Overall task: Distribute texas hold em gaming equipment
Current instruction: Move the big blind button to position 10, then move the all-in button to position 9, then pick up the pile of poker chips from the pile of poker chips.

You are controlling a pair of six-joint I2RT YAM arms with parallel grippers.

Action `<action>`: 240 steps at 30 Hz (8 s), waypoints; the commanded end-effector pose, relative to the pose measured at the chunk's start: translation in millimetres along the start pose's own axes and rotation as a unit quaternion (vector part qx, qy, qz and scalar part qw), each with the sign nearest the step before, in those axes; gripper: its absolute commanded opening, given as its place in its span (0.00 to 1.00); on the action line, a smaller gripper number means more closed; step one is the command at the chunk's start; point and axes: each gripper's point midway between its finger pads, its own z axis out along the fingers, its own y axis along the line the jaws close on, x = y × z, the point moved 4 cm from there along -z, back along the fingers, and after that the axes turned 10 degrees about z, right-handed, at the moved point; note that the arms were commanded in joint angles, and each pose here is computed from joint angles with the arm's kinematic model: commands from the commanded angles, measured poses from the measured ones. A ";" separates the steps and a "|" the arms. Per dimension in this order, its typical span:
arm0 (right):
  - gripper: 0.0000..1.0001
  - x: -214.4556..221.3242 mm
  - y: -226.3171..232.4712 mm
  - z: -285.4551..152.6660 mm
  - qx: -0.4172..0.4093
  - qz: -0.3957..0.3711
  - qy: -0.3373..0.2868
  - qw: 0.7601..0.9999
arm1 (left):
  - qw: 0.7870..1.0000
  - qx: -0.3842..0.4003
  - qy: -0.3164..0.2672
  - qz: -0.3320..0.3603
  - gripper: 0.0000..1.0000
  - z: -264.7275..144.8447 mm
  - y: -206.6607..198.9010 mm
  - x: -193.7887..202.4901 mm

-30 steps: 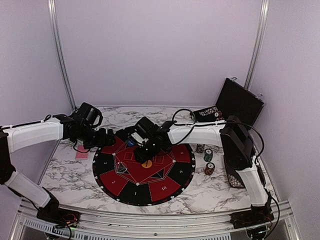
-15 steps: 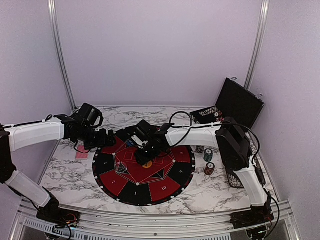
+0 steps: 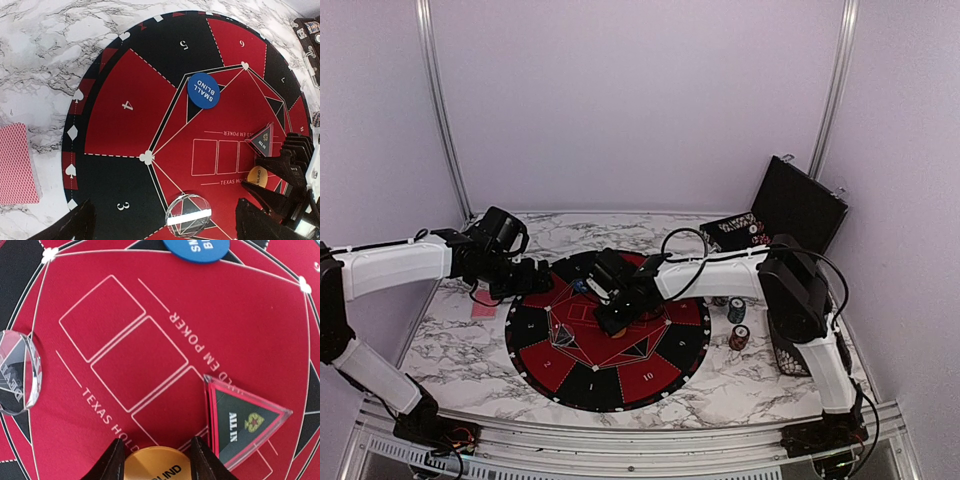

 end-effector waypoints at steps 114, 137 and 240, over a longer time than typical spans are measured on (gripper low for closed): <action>0.51 45.7 -100.4 -24.2 0.038 0.066 0.006 0.997 | 0.999 0.032 -0.005 -0.005 0.99 8.9 -14.0 -18.0; 0.51 50.3 -90.9 -32.8 0.032 0.071 0.008 0.997 | 0.999 0.041 -0.011 -0.006 0.99 10.4 -17.4 -22.0; 0.51 44.2 -261.7 -96.2 0.142 0.239 -0.011 0.960 | 0.998 0.053 -0.037 0.011 0.99 -1.3 -24.6 -40.9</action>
